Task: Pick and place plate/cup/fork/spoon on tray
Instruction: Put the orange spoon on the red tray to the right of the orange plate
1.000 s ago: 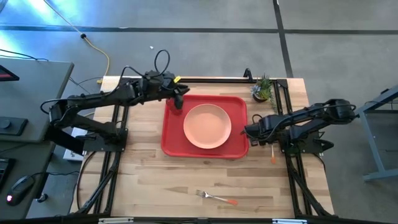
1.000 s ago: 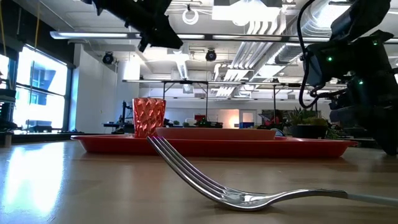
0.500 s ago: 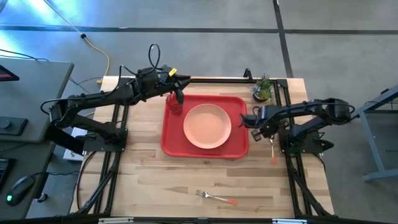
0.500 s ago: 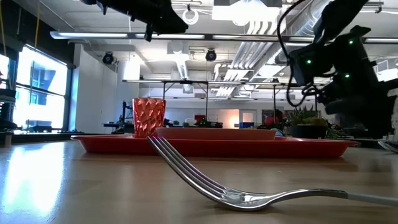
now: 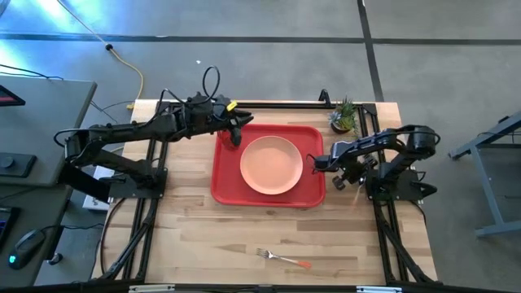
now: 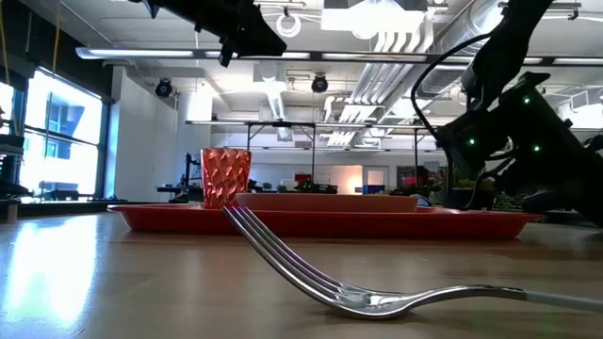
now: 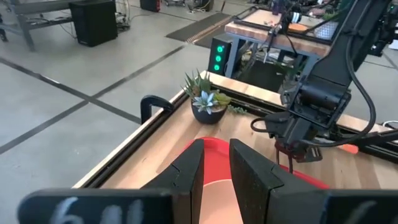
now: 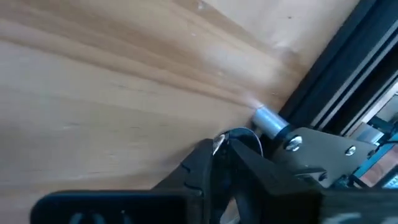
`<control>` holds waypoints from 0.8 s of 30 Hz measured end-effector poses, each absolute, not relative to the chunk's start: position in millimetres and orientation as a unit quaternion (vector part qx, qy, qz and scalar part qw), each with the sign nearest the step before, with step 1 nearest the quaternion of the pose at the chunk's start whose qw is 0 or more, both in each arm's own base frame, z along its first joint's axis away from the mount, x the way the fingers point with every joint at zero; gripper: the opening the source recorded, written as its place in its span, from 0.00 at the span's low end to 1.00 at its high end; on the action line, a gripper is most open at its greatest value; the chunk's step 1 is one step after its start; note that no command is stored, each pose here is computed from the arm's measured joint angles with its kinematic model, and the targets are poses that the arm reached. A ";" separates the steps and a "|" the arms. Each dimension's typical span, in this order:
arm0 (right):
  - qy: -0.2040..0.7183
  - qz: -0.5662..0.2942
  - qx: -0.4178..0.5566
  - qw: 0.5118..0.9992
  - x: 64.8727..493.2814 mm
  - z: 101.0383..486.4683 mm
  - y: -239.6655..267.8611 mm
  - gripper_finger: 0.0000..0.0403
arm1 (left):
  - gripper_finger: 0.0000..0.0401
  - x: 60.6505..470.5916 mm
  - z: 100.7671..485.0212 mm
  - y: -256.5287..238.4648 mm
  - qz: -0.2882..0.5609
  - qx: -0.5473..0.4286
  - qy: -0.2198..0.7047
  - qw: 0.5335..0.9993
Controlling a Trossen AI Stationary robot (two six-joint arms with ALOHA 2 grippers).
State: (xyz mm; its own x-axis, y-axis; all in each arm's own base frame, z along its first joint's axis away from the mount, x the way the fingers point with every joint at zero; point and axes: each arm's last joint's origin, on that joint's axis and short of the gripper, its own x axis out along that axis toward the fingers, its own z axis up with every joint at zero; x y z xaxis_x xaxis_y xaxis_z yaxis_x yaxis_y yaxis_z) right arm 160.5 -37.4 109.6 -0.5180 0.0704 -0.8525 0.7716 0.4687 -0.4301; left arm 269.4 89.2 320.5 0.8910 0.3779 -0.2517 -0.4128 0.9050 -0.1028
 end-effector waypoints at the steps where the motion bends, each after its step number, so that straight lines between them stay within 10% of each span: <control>1: 0.753 -0.431 0.283 0.410 163.2 109.7 -36.6 0.11 | 0.16 269.5 320.5 89.0 0.204 -0.077 0.114 0.969; 12: 0.637 -0.398 0.319 0.578 219.3 173.1 -33.6 0.07 | 0.16 268.3 320.5 92.3 0.214 -0.076 0.113 0.967; 24: 0.673 -0.406 0.307 0.537 195.6 162.3 -17.4 0.14 | 0.16 268.7 319.6 90.5 0.211 -0.076 0.118 0.967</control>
State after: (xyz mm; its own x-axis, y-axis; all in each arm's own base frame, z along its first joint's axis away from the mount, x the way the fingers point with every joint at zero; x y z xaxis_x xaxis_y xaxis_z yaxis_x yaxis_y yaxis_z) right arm 195.6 -17.4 162.3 -0.2348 -0.0228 -0.9718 0.8495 0.4810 -0.2165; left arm 268.7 90.5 319.6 0.8830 0.3905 -0.2604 -0.4263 0.8993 -0.0971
